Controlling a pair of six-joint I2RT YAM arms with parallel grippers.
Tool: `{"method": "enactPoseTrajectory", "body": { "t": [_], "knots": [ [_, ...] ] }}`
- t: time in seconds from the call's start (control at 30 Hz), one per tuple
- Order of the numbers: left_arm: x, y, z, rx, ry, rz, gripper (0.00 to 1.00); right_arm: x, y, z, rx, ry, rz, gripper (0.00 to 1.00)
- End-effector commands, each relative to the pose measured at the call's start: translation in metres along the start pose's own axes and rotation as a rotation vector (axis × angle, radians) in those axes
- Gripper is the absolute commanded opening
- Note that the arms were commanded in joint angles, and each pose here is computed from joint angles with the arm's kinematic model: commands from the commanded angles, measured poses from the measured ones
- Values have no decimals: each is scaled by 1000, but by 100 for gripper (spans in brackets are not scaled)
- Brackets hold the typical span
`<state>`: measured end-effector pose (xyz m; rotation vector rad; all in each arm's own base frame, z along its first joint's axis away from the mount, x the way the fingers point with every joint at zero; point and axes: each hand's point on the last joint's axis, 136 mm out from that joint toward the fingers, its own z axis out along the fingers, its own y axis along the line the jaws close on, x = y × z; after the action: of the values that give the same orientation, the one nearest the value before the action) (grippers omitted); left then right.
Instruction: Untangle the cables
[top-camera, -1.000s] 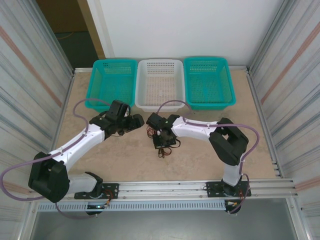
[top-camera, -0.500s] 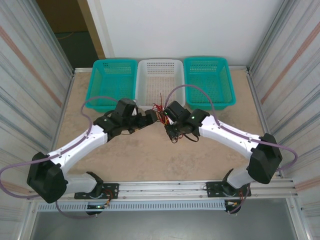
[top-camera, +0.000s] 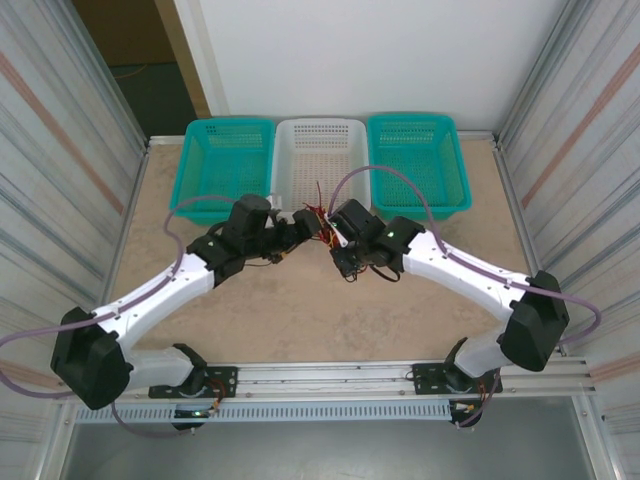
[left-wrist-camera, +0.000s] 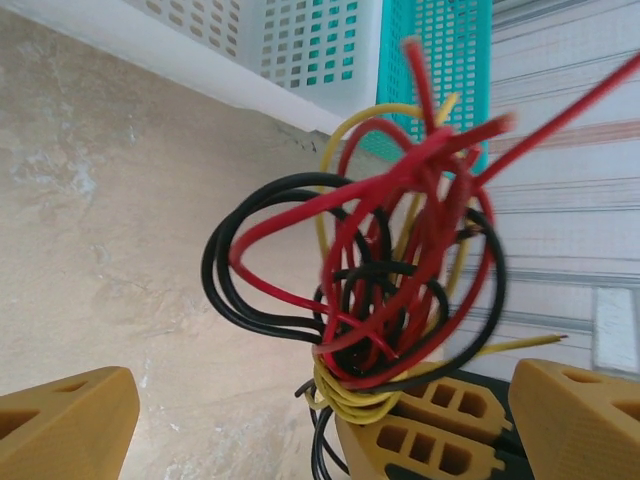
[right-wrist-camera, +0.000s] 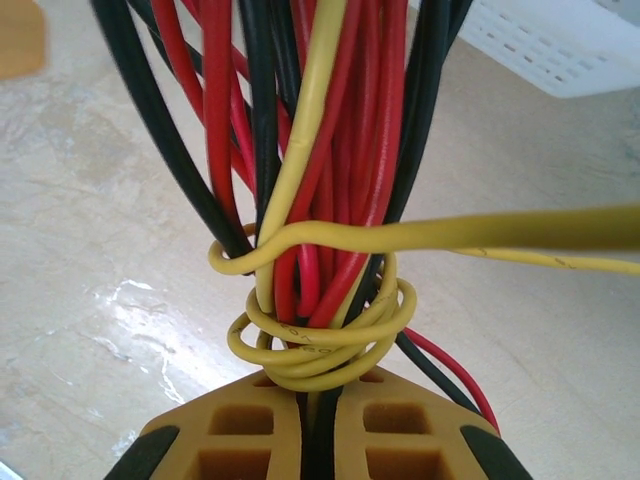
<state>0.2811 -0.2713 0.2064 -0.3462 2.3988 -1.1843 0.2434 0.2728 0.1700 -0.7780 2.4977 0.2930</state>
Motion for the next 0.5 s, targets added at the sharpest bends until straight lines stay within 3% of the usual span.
{"method": "enactPoseTrajectory", "body": {
  "t": [0.0,0.13,0.2,0.47],
  "knots": [
    [2,-6,13,54,25,-62,95,-25,47,-27,-163,-114,-85,0],
    [5,1,17,62,31,-105,93,-27,53,-28,-196,-119,-80,0],
    [3,3,17,59,25,-117,88,-27,55,-29,-196,-120,-88,0],
    [-7,15,9,47,-7,-152,56,-29,57,-32,-179,-122,-111,0]
  ]
}}
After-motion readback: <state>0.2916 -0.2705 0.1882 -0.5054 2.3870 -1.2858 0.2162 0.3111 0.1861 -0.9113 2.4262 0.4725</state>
